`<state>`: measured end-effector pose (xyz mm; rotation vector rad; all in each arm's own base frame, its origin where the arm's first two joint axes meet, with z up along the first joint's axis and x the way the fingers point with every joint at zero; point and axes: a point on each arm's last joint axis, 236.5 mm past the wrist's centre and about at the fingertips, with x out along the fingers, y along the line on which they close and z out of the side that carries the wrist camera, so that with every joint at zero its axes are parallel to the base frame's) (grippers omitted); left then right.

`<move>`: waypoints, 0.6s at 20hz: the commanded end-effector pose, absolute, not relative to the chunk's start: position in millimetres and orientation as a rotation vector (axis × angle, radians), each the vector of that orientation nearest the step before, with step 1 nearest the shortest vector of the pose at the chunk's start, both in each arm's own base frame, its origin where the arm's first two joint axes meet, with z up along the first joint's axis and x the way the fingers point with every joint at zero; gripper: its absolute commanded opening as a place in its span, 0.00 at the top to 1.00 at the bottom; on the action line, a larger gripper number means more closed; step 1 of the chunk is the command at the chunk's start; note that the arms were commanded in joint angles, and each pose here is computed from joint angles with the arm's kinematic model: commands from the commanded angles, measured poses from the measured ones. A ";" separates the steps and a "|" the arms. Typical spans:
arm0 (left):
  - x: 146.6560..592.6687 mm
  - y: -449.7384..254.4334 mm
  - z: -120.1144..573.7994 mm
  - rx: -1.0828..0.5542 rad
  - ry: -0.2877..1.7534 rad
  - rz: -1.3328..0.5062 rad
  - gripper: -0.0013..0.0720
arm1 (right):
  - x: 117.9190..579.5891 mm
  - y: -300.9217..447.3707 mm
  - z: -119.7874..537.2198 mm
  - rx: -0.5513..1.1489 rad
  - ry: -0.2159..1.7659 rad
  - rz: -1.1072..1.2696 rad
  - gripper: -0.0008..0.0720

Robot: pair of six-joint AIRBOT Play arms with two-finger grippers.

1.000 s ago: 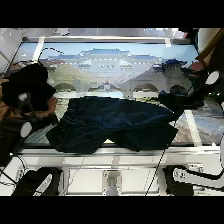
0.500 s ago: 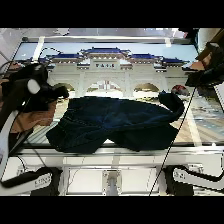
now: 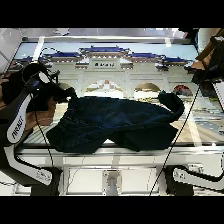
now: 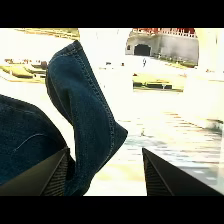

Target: Fold the clothes and pants, and hang the long-sleeved shirts on hangers.

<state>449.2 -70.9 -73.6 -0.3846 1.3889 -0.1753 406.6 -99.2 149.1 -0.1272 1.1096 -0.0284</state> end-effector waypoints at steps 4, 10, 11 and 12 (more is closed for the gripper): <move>467.8 -76.2 -75.9 -0.371 1.321 -0.193 0.96 | 407.6 -99.3 150.3 -0.129 1.104 -0.028 0.29; 496.1 -30.0 -21.6 -0.381 1.167 -0.128 0.95 | 408.5 -106.6 128.9 -0.143 1.161 -0.037 0.29; 497.0 -9.2 -5.9 -0.366 1.129 -0.093 0.95 | 407.8 -104.8 112.4 -0.121 1.201 -0.029 0.29; 495.1 12.3 10.5 -0.358 1.095 -0.053 0.95 | 406.8 -103.9 93.8 -0.091 1.247 -0.030 0.29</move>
